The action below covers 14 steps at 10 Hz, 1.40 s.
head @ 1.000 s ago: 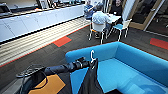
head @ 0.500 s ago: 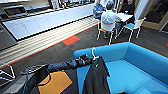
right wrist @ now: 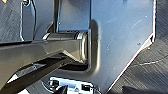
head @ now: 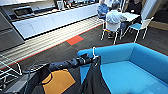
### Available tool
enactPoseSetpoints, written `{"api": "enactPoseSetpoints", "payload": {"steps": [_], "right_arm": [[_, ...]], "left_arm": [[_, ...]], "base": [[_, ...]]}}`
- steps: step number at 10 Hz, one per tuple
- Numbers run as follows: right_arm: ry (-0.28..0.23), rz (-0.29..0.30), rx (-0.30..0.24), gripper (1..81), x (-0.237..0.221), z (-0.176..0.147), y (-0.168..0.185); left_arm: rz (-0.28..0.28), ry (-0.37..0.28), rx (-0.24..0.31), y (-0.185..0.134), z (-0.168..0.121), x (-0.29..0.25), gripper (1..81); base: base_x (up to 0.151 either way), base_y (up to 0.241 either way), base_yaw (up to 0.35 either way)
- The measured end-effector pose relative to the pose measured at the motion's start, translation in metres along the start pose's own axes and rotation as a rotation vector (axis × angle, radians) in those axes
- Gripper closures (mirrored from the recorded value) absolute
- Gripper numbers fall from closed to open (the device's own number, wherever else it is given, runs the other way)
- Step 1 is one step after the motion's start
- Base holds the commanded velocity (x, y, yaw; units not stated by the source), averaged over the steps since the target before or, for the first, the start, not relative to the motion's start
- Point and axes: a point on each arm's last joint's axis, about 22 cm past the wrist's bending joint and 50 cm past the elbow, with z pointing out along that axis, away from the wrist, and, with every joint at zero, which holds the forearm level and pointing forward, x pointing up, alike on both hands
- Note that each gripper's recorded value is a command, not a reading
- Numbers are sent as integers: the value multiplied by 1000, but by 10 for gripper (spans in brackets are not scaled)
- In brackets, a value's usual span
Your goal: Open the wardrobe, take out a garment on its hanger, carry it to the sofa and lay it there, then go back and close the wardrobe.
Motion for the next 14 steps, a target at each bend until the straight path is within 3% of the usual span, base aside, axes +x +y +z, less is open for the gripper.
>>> {"api": "enactPoseSetpoints", "payload": {"steps": [2, 5, 10, 14], "right_arm": [[1, 0, 3, 10, 0, 1, -2], [0, 1, 4, 10, 0, 1, -3], [0, 2, 11, 10, 0, 2, -9], [-2, 3, 13, 10, -1, 3, -11]], "left_arm": [[21, 2, -31, 26, 16, 8, 811], [37, 27, 13, 17, 26, 27, 811], [126, 73, -3, 62, 37, 85, 811], [149, 113, 14, 76, 43, 119, 811]], "base": [[0, 0, 0], [0, 0, 0], [0, 0, 0], [0, 0, 0]]}}
